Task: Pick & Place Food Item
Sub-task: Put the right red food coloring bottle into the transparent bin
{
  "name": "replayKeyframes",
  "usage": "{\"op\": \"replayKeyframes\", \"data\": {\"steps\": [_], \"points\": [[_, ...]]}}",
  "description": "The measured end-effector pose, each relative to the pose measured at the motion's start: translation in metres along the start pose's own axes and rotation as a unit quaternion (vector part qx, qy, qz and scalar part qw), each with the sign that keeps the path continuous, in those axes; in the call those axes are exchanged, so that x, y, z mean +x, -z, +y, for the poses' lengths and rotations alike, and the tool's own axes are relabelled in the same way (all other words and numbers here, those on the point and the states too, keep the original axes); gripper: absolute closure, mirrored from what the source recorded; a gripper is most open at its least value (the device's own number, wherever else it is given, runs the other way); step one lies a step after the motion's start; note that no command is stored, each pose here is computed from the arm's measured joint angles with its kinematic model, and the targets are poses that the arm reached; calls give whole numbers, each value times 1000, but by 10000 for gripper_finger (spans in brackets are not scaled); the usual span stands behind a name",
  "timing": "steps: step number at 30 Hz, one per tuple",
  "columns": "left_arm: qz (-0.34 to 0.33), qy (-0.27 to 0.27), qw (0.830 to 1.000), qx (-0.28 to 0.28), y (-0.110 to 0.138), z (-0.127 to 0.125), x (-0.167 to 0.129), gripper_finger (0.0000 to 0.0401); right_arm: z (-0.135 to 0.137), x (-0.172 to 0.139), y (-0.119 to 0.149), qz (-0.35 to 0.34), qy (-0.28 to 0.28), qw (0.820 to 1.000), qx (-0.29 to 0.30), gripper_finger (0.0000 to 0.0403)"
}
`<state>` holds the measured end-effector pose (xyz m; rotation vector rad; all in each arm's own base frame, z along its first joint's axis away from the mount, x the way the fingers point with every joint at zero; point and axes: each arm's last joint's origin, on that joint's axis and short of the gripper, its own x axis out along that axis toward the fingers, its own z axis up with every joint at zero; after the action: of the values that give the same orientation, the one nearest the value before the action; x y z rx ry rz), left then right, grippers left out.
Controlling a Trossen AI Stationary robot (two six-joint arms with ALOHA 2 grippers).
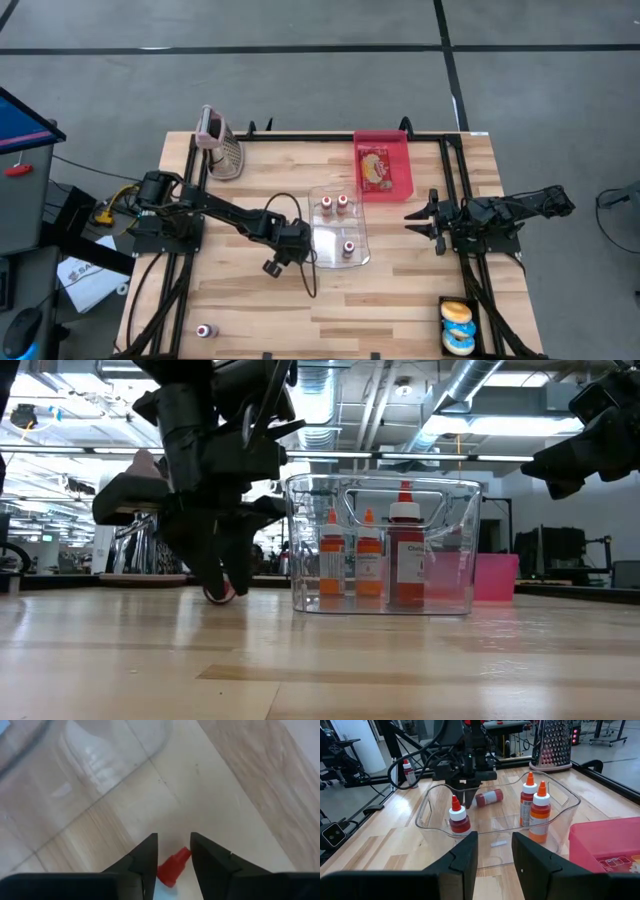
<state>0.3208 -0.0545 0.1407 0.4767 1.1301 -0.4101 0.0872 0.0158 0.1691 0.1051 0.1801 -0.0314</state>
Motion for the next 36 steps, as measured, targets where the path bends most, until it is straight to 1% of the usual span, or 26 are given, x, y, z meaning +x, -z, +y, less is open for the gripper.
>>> {"op": "replayKeyframes", "data": {"steps": [9, 16, 18, 22, 28, 31, 36], "points": [[1, -9, 1000, 10, 3, 8, 0, 325, 0, 0, 0, 0, 0, 1000, 0, 290], [1, -13, 1000, 11, 6, 13, 0, 334, 0, 0, 0, 0, 0, 1000, 0, 290], [0, -15, 1000, 8, 6, 16, 0, 347, 0, 0, 0, 0, 0, 1000, 0, 290], [2, -17, 1000, -1, 9, 20, 0, 388, 0, 0, 0, 0, 0, 1000, 0, 290], [2, -22, 1000, -8, 10, 23, -3, 395, 0, 0, 0, 0, 0, 1000, 0, 290], [-6, -29, 999, -11, 9, 24, -9, 396, 0, 0, 0, 0, 0, 1000, 0, 290], [-33, -41, 998, -41, 5, 25, -29, 399, 0, 0, 0, 0, 0, 1000, 0, 290]]}}
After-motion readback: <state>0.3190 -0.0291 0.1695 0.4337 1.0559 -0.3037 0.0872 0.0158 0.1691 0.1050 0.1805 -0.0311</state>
